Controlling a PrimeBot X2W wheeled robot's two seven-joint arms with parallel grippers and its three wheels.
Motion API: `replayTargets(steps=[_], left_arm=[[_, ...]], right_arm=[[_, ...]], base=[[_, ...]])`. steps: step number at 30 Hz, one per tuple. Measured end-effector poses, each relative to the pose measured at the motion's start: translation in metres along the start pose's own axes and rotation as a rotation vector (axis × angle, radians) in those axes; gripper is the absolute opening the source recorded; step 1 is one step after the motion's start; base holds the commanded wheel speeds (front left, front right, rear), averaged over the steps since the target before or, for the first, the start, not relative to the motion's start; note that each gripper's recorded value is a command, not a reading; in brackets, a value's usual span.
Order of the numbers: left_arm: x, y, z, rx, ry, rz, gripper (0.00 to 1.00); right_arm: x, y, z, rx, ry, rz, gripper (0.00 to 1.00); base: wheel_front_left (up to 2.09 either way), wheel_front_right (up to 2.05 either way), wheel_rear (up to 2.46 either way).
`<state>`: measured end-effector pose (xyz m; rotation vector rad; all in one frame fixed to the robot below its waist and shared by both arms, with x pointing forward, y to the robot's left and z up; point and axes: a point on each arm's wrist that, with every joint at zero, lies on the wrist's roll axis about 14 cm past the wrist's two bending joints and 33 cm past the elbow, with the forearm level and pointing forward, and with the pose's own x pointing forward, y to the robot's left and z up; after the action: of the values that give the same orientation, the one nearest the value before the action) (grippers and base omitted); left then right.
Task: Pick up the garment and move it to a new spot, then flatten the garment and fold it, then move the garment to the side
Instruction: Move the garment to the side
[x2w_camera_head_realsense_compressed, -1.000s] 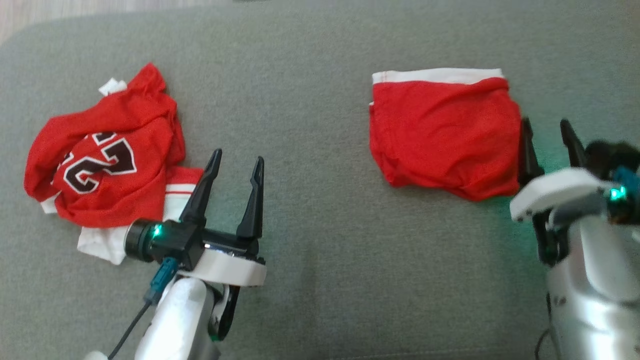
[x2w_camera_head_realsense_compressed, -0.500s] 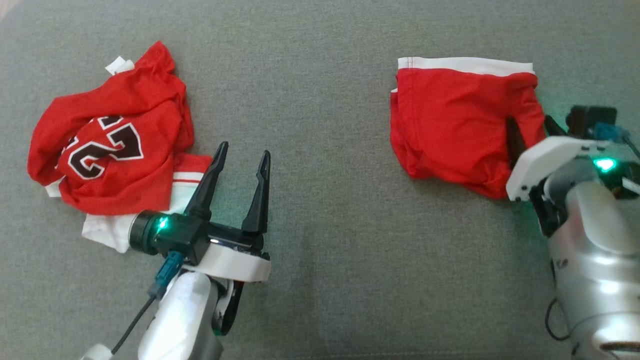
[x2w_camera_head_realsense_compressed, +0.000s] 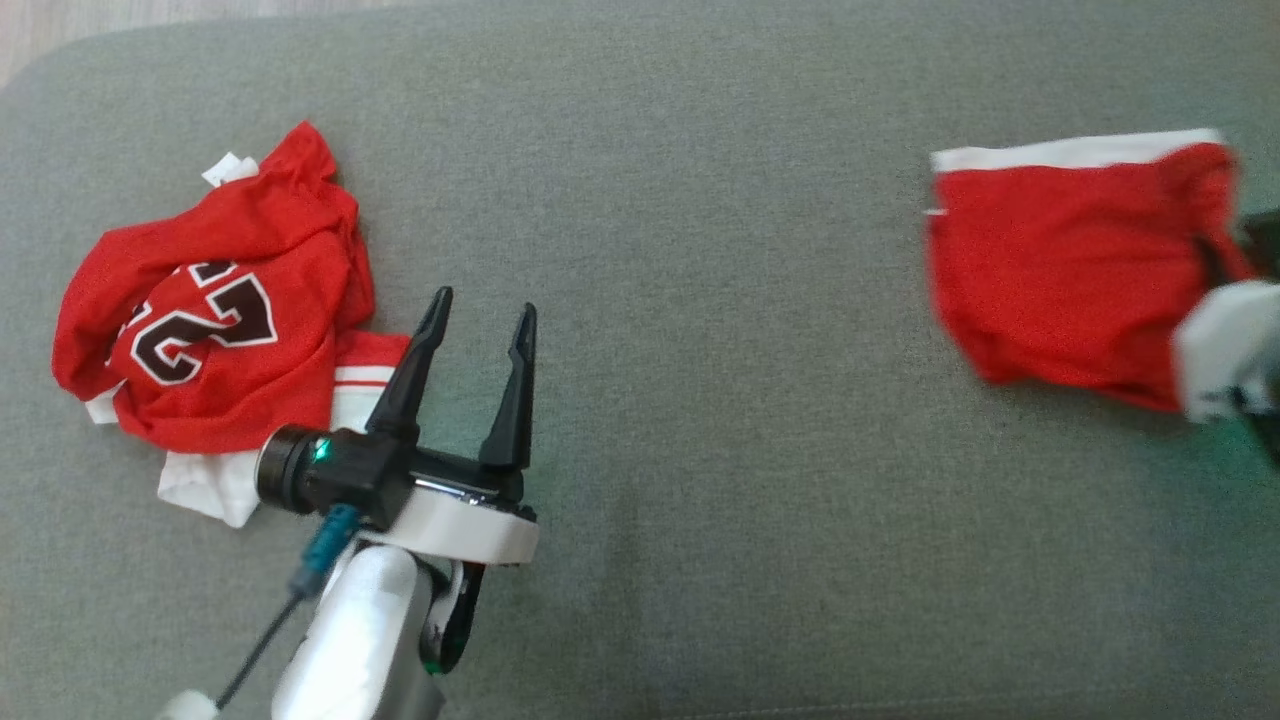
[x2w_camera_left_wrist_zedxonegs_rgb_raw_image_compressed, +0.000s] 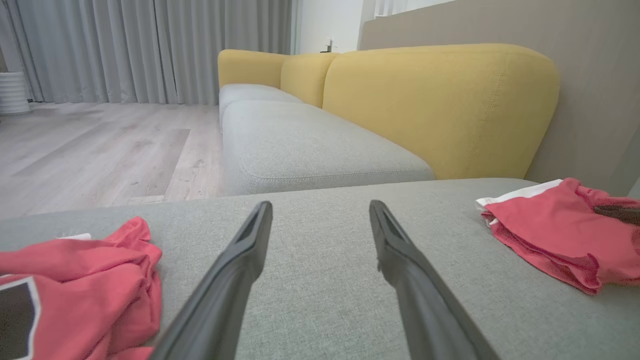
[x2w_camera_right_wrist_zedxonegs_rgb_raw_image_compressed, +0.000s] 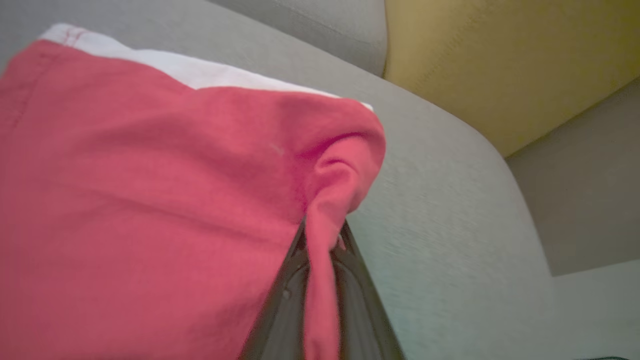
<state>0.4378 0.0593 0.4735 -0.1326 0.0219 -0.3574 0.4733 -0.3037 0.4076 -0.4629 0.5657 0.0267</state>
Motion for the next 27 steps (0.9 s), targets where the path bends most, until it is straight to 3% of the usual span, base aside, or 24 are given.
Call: replayTargets(steps=[3,11,25,26,27], left_arm=[[0.000,0.003,-0.001,-0.066,-0.001,0.018,1.00],[0.000,0.014,-0.012,-0.059,0.025,0.043,1.00],[0.003,0.024,-0.011,-0.053,0.017,0.067,1.00],[0.003,0.024,-0.010,-0.053,0.015,0.067,1.00],[0.003,0.024,-0.009,-0.052,0.014,0.067,1.00]], right_arm=[[-0.005,-0.035,-0.017,-0.073,0.047,-0.052,0.00],[-0.002,-0.090,-0.029,-0.138,0.098,-0.143,0.00],[-0.002,-0.119,-0.028,-0.086,0.099,-0.226,0.00],[-0.002,-0.118,-0.025,-0.079,0.092,-0.228,0.07],[-0.002,-0.117,-0.023,-0.066,0.078,-0.228,0.42]], base=[[0.00,0.00,0.00],[0.00,0.00,0.00],[0.00,0.00,0.00],[0.00,0.00,0.00],[0.00,0.00,0.00]])
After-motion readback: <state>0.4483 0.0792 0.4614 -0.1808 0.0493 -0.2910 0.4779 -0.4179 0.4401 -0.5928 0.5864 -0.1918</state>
